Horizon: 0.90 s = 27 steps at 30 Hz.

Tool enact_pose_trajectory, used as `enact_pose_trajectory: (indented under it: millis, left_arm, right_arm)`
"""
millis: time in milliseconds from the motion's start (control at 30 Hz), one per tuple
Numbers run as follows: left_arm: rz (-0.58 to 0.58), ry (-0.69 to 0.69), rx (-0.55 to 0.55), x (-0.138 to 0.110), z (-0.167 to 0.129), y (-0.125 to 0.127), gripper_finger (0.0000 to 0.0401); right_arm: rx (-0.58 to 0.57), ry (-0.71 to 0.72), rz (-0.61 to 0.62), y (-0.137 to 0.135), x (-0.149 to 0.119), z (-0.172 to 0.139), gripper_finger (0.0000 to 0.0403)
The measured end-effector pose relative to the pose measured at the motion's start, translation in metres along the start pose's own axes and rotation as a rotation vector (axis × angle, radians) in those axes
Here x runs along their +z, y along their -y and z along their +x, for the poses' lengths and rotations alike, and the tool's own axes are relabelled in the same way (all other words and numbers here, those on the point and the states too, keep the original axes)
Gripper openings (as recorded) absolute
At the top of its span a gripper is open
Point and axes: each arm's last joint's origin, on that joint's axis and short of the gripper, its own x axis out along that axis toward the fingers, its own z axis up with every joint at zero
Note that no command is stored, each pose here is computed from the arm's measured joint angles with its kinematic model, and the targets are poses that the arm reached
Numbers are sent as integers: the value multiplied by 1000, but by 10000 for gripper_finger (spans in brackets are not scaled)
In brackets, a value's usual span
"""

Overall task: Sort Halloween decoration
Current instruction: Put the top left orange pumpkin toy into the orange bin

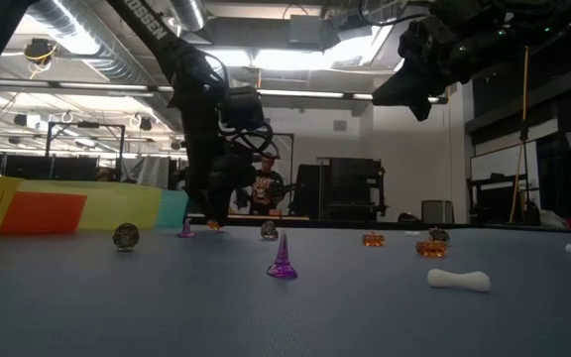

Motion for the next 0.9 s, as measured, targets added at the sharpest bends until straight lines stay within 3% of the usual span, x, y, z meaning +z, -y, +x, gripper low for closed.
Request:
enact_pose_trajectory:
  millis: [567, 900]
  left_arm:
    - [9, -53, -15, -3, 16, 2, 180]
    - [12, -69, -14, -5, 16, 2, 125]
  right_arm:
    - [0, -2, 1, 0, 0, 0, 60]
    - [0, -3, 1, 0, 0, 0, 60]
